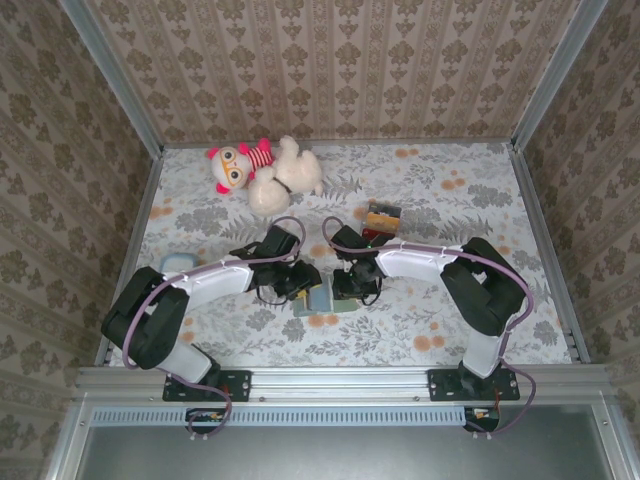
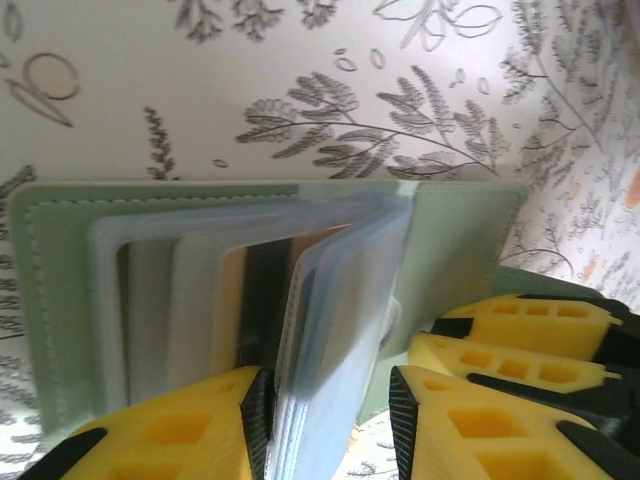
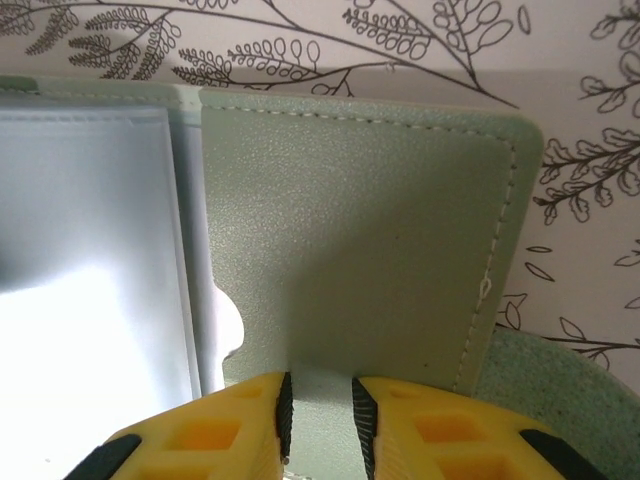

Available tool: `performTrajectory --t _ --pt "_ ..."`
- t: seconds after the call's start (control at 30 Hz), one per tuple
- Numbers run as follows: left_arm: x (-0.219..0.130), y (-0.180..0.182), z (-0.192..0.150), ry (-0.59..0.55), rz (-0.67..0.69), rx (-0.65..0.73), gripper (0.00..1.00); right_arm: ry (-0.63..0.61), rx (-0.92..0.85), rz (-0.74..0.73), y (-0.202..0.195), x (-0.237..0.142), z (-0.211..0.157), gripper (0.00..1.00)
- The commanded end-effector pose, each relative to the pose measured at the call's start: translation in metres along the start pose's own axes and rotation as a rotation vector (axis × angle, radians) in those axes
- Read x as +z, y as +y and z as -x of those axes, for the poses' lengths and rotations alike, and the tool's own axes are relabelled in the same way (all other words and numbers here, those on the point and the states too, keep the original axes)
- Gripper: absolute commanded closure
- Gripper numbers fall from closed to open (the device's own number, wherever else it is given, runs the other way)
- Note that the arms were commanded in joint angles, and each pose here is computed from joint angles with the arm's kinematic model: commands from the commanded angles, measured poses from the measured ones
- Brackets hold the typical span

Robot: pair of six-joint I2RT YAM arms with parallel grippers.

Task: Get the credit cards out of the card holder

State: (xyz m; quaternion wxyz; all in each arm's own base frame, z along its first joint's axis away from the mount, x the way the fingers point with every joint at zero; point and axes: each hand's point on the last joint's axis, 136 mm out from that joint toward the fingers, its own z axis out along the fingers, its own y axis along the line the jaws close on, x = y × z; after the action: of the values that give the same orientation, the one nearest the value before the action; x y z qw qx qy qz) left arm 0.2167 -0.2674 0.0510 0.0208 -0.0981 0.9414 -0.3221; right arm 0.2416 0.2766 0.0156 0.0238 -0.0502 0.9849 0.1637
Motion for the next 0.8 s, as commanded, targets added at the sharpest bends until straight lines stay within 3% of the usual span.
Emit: performTrajectory --t 0.0,0.43,0.77 --pt "-0.006 -0.029 -0.001 0.004 -0.095 0.08 0.61 0.046 0.016 -0.021 -0.015 0.027 -0.013 0.71" --pt "-0.002 -0.052 -0.004 0.021 -0.148 0.128 0.61 -0.073 0.043 0.138 0.003 -0.019 0.007 0.71" --pt "0.006 -0.072 -0.007 0.043 -0.192 0.157 0.56 -0.229 0.132 0.13 -0.023 -0.062 0.016 0.7"
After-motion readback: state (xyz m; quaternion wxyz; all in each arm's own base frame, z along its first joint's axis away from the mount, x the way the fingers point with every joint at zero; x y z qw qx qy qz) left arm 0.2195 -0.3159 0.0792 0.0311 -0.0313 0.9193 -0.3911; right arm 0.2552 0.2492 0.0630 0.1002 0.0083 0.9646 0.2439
